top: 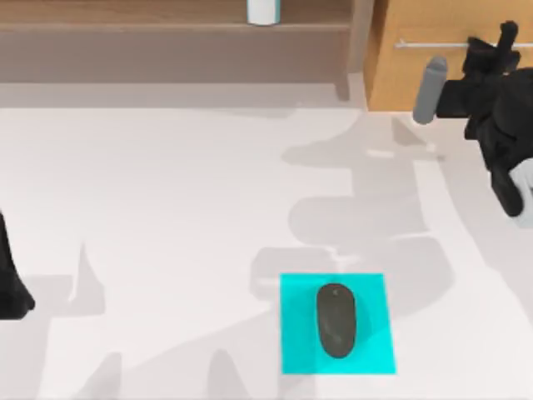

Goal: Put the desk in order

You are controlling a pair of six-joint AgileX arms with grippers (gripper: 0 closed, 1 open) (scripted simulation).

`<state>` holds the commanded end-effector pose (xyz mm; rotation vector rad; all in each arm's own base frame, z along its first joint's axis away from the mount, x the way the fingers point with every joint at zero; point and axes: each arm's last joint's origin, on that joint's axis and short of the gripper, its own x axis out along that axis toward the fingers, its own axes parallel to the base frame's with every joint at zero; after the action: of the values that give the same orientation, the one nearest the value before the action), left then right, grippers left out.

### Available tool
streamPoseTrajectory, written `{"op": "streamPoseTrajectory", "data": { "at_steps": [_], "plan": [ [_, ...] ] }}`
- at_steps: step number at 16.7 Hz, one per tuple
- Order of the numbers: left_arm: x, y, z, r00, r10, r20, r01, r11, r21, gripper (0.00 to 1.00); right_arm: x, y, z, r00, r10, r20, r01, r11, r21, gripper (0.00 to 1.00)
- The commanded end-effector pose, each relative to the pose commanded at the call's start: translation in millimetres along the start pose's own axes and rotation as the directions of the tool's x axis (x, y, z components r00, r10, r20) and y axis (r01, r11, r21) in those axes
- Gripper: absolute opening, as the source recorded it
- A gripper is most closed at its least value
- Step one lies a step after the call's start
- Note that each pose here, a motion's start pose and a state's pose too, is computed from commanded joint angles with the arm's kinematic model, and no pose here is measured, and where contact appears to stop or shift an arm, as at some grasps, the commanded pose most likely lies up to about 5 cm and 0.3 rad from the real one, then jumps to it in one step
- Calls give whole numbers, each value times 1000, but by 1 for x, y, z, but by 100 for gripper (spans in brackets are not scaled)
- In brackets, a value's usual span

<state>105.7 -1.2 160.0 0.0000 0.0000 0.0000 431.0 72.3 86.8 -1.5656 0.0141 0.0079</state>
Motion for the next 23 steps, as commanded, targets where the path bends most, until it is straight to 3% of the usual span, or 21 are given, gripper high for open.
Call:
{"op": "streamPoseTrajectory", "data": {
  "at_steps": [6,19,23],
  "plan": [
    [0,0,0,1000,0,0,0,1000,0,100,8,-2,-1,1000,-4,-1,4,1000,0,0],
    [0,0,0,1000,0,0,0,1000,0,100,8,-2,-1,1000,-4,-1,4,1000,0,98],
    [0,0,0,1000,0,0,0,1000,0,100,8,-2,-1,1000,-4,-1,4,1000,0,100]
  ]
}}
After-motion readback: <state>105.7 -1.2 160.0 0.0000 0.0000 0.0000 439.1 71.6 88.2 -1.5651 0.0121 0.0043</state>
